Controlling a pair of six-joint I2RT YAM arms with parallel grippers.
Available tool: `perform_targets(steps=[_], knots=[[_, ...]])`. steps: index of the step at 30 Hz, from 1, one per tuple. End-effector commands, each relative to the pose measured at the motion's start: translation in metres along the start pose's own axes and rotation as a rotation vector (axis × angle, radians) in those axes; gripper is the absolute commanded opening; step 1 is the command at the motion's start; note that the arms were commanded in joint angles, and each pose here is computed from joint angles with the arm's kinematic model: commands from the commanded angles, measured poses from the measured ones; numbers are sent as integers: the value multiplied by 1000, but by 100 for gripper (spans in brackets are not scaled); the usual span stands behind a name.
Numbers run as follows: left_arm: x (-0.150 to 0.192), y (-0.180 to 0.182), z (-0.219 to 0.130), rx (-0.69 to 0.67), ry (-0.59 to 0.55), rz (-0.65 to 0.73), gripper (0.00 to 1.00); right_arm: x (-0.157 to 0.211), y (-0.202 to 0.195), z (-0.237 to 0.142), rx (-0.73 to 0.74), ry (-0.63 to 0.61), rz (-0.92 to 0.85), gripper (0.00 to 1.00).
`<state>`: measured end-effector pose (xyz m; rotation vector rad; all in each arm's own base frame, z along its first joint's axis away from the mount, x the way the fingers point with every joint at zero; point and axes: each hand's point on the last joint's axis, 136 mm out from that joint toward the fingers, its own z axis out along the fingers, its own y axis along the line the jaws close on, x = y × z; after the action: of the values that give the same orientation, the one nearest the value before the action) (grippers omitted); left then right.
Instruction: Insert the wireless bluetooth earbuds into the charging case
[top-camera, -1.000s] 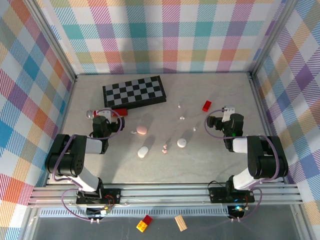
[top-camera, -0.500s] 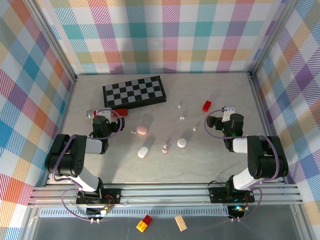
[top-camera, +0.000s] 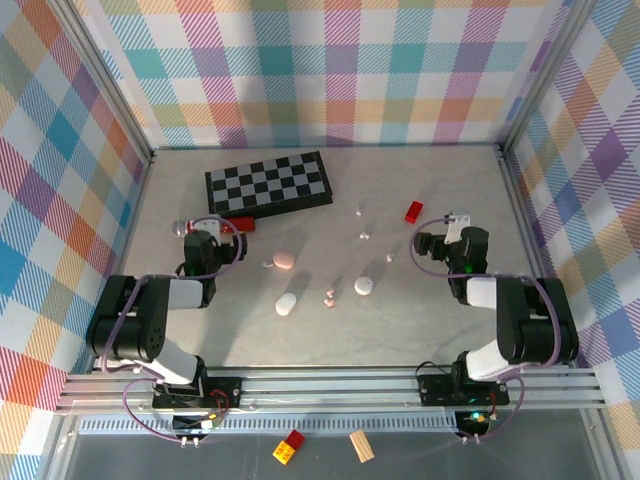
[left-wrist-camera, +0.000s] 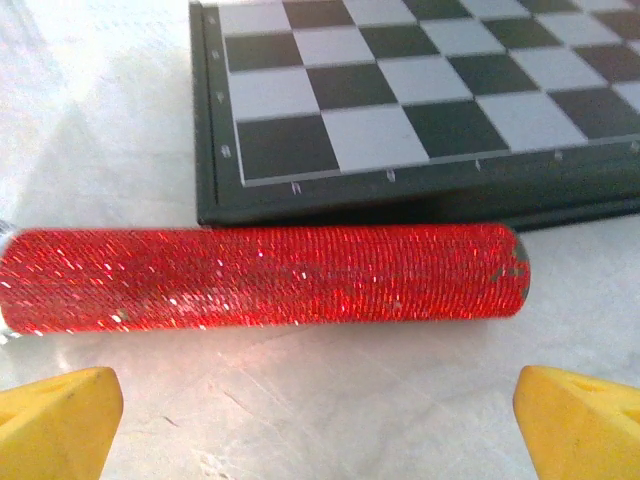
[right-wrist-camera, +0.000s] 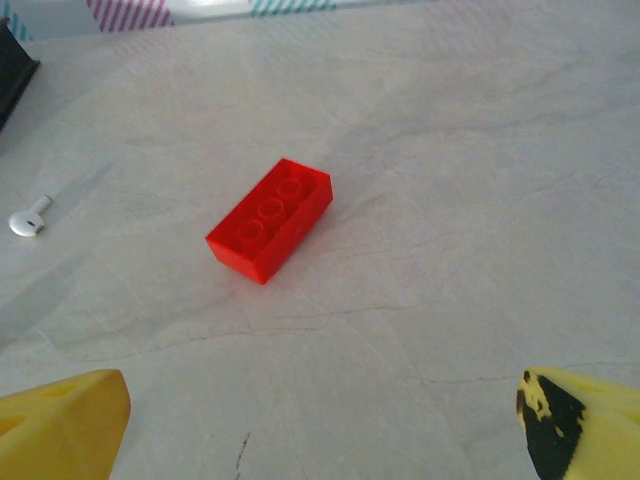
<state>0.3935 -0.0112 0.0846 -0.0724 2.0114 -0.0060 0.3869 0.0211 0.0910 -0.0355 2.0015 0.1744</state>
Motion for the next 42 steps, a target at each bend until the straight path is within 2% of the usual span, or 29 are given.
perform_targets(steps=[1, 5, 9, 16, 19, 22, 29, 33, 37, 42], knots=[[-34, 0, -12, -42, -49, 2, 100, -34, 7, -13, -18, -62, -21, 99], [-57, -8, -32, -58, -111, 56, 100, -49, 12, -29, -27, -68, -7, 99], [-75, -28, -48, -16, -131, 93, 100, -66, 21, -46, -62, -43, 65, 99], [-90, -88, -75, 184, -113, 65, 100, -90, 55, -81, -235, -56, 211, 99], [-83, -118, -83, 280, -63, 61, 100, -91, 71, -90, -310, -43, 244, 99], [-68, -154, -94, 408, -6, 122, 100, -89, 91, -99, -372, -22, 245, 99], [-15, -239, -131, 709, 111, 314, 100, -58, 142, -106, -477, 105, 244, 99], [10, -278, -146, 870, 136, 382, 100, -31, 140, -96, -435, 210, 353, 99], [17, -285, -141, 876, 157, 372, 100, 12, 142, -92, -354, 381, 289, 99], [34, -269, -135, 811, 216, 380, 100, 37, 159, -94, -340, 488, 232, 99]])
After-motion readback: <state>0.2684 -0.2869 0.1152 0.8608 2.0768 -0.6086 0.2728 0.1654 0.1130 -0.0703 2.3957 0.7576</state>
